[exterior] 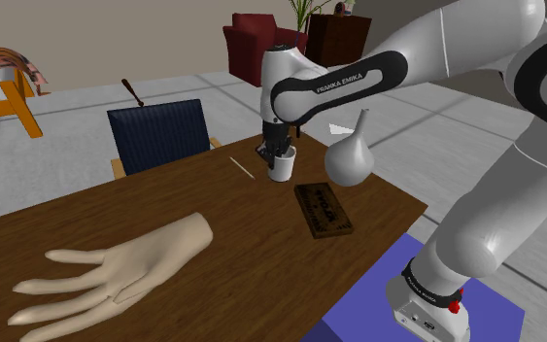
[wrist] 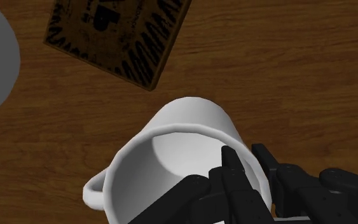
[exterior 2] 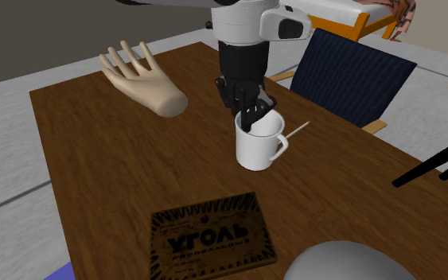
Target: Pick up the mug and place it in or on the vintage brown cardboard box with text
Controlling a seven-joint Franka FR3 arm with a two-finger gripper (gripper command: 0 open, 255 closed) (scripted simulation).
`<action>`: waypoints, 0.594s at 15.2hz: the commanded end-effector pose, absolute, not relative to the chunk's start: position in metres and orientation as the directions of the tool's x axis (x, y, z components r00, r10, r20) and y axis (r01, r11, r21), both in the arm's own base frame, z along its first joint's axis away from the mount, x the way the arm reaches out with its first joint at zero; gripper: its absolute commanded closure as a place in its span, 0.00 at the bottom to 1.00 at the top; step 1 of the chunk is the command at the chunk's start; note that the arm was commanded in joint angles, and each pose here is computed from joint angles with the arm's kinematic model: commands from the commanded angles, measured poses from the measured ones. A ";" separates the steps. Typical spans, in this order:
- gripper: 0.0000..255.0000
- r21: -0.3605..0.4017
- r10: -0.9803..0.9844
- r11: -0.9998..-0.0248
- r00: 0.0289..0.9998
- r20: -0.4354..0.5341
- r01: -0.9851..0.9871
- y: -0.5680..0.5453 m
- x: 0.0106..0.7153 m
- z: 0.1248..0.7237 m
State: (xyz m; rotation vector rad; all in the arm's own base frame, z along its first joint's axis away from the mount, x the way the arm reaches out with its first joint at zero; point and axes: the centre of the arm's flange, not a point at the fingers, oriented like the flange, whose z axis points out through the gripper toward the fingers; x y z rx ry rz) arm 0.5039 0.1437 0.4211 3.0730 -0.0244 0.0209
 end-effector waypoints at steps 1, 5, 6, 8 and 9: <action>1.00 0.068 -0.015 -0.998 1.000 0.014 -0.016 0.144 0.504 0.432; 1.00 0.068 -0.015 -0.998 1.000 0.014 -0.016 0.144 0.504 0.453; 1.00 0.068 -0.015 -0.998 1.000 0.014 -0.016 0.144 0.504 0.458; 1.00 0.068 -0.015 -0.998 1.000 0.014 -0.016 0.144 0.504 0.469; 1.00 0.068 -0.015 -0.998 1.000 0.014 -0.016 0.139 0.492 0.471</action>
